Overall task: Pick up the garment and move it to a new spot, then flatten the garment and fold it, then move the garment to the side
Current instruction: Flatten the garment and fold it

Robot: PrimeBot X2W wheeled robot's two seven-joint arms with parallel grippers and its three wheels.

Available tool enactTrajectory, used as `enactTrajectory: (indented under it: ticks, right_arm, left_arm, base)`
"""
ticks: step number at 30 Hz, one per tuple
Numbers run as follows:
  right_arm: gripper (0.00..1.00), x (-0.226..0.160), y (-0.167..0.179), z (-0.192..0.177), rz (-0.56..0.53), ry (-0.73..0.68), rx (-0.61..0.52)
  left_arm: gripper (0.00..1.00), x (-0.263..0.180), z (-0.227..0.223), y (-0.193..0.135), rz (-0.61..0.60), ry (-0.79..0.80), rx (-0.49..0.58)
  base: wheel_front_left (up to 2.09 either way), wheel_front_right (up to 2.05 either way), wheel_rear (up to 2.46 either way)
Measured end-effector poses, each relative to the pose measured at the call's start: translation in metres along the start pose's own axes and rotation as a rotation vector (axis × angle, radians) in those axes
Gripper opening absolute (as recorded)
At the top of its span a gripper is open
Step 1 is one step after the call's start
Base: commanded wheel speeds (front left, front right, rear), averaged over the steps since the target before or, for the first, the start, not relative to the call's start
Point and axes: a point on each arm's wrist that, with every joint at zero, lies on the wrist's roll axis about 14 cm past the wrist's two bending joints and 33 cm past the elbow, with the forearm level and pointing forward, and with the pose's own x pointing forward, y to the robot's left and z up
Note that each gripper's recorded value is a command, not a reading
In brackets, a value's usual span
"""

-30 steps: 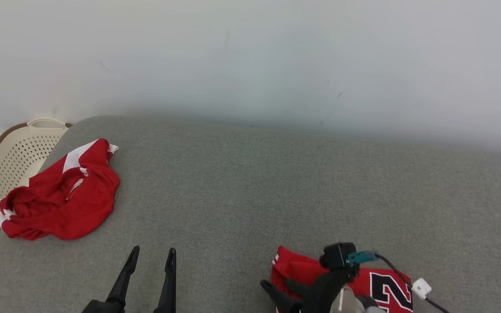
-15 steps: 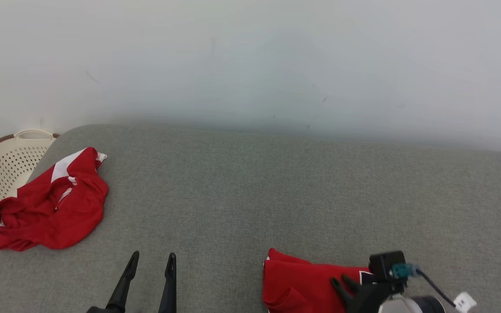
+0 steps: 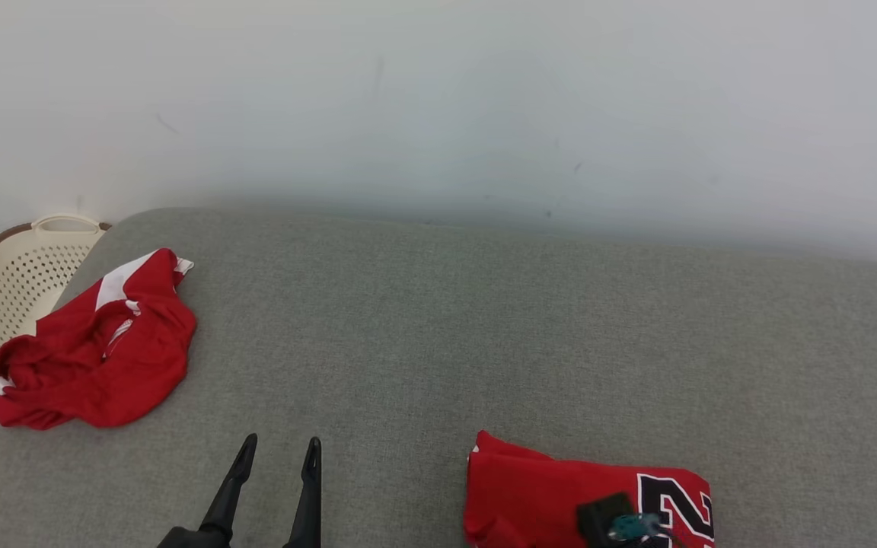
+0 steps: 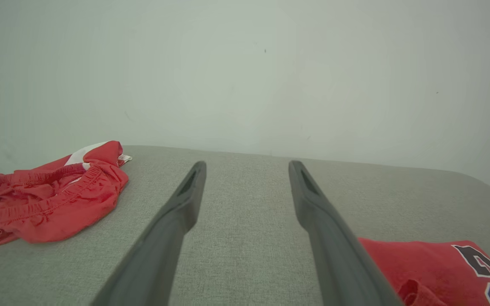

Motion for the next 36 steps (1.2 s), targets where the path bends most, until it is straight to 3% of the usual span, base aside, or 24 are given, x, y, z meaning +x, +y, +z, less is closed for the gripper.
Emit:
enactTrajectory:
  ticks: [10,14,15,16,26,36]
  right_arm:
    - [0.00,0.017,0.077,-0.028,0.244,0.108,-0.094]
    - [0.00,0.018,0.092,-0.033,0.296,0.112,-0.110]
    - [0.93,0.019,0.094,-0.027,0.303,0.069,-0.114]
    - [1.00,0.020,0.091,-0.021,0.294,0.043,-0.098]
    - [1.00,0.001,0.017,0.074,0.077,-0.421,0.024]
    - [1.00,-0.084,-0.055,0.080,-0.232,-0.637,0.037]
  left_arm:
    - [1.00,-0.003,0.001,0.007,0.031,-0.002,0.007]
    - [1.00,-0.004,0.002,0.008,0.037,-0.007,0.009]
    - [1.00,-0.004,0.003,0.009,0.038,-0.012,0.010]
    - [1.00,-0.004,0.004,0.009,0.038,-0.016,0.012]
    - [1.00,-0.006,0.005,0.015,0.088,-0.034,-0.082]
    - [1.00,-0.004,0.000,0.019,0.122,-0.036,-0.105]
  base:
    - [0.00,0.00,0.00]
    - [0.00,0.00,0.00]
    - [0.00,0.00,0.00]
    - [0.00,0.00,0.00]
    - [0.00,0.00,0.00]
    - [0.00,0.00,0.00]
